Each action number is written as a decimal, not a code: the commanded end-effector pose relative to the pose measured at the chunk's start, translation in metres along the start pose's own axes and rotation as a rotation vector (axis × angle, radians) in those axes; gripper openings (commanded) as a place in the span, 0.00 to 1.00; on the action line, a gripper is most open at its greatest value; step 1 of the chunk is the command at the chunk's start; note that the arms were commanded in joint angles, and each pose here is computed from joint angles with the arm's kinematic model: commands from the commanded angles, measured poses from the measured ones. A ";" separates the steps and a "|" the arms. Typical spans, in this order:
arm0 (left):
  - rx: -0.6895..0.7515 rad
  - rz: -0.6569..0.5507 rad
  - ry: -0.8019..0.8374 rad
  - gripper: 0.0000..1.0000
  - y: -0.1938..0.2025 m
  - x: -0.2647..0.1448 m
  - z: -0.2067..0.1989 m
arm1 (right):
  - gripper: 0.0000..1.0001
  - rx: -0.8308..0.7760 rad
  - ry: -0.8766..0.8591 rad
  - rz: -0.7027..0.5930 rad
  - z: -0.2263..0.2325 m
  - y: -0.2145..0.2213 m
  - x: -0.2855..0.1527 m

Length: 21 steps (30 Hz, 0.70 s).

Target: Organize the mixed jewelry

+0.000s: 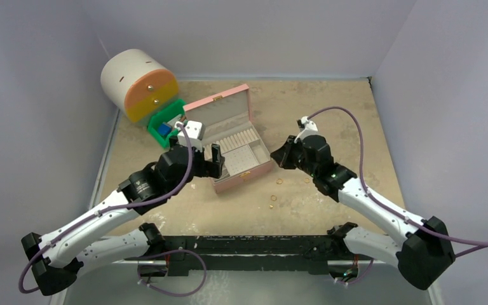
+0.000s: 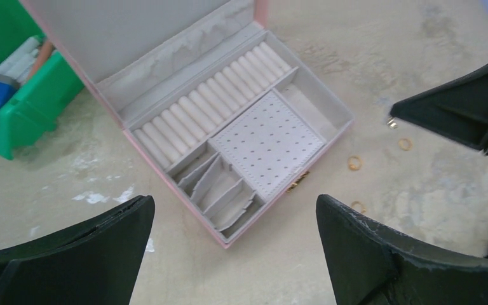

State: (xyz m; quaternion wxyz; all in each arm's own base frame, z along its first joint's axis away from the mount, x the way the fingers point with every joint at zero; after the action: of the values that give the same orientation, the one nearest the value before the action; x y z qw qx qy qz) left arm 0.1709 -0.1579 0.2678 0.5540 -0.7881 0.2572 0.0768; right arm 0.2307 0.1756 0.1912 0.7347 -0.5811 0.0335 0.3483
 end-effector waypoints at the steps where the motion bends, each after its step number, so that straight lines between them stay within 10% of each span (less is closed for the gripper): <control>1: -0.181 -0.027 0.200 0.99 -0.010 -0.007 -0.029 | 0.00 0.067 -0.210 -0.127 0.046 -0.026 -0.023; 21: -0.643 0.076 0.859 0.85 -0.016 -0.054 -0.089 | 0.00 0.262 -0.788 -0.409 0.128 -0.066 -0.109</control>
State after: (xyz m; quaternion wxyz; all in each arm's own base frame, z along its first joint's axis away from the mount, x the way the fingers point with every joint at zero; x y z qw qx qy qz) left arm 0.1321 -0.2131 0.3049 0.2192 -0.8767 0.4198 -0.0838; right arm 0.1513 0.2291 0.3056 0.8093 -0.3610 -0.2465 0.3924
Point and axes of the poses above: each gripper's point midway between its finger pads, its own x axis out along the fingers, its own z axis along the line the jaws close on, y = z × x, the point moved 7 cm from there along -x, back along the fingers, and after that the axes turned 15 degrees about -x, right-handed, at the moved point
